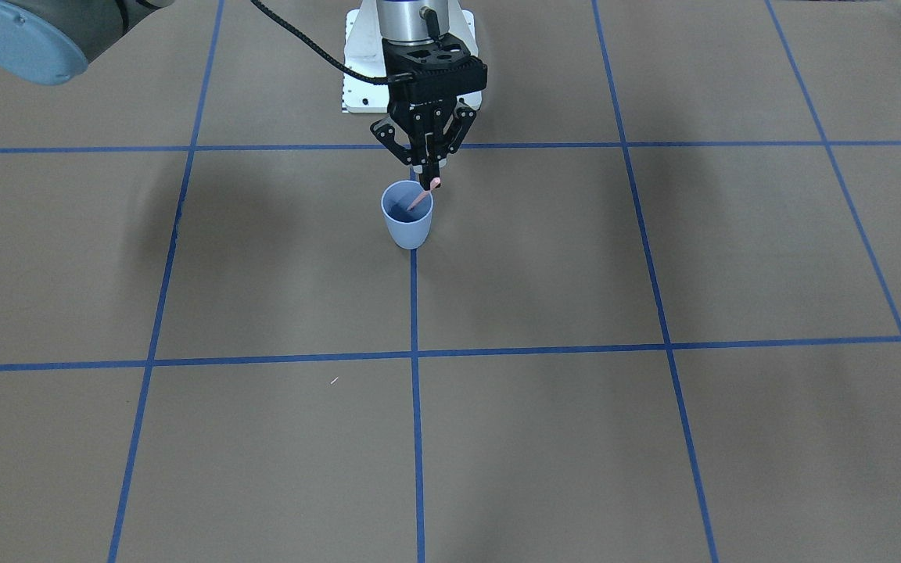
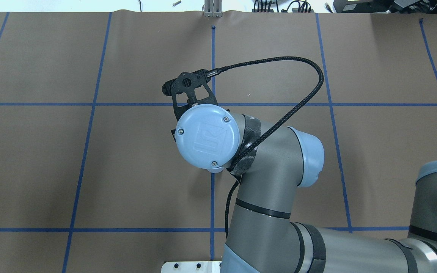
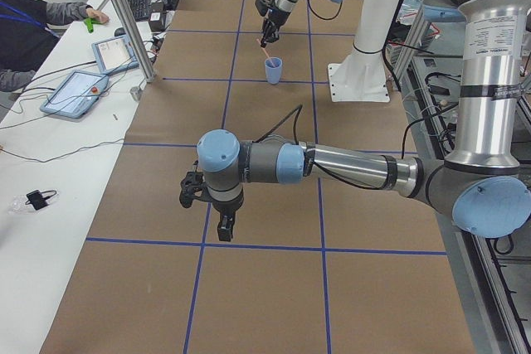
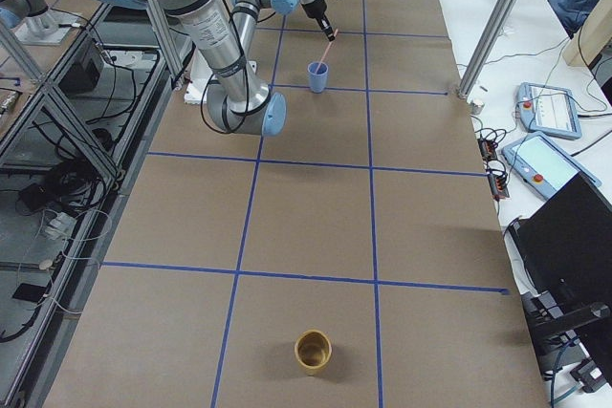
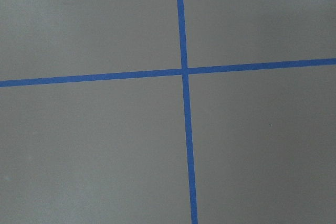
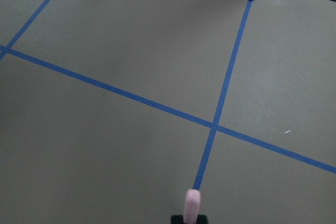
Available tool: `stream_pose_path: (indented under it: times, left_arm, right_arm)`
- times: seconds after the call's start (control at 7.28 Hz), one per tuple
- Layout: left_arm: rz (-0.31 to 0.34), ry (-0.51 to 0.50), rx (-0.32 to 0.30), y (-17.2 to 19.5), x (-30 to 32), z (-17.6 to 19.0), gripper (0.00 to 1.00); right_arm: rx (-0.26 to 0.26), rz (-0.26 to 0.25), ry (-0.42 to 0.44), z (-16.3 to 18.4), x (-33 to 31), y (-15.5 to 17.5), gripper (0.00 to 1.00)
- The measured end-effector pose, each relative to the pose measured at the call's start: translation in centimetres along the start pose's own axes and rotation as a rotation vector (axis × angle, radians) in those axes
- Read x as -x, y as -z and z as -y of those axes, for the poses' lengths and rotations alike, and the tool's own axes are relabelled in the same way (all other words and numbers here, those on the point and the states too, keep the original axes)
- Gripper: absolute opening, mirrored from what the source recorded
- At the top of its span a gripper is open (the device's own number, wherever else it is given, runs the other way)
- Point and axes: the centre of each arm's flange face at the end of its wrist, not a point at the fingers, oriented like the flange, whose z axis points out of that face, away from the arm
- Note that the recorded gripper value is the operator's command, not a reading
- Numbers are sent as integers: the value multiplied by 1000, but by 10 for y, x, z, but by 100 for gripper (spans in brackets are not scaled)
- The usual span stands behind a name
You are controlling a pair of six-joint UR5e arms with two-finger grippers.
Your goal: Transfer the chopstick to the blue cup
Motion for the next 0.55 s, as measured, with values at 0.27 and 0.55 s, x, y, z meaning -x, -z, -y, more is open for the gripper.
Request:
stream_pose_path:
  times: [0.27, 0.55]
  left_arm:
    - [-2, 1, 2, -2, 2, 0, 99]
    - [-3, 1, 3, -3, 2, 0, 99]
  right_arm:
    - [6, -4, 8, -2, -1, -3, 23]
    - [8, -4, 7, -4, -1, -4, 65]
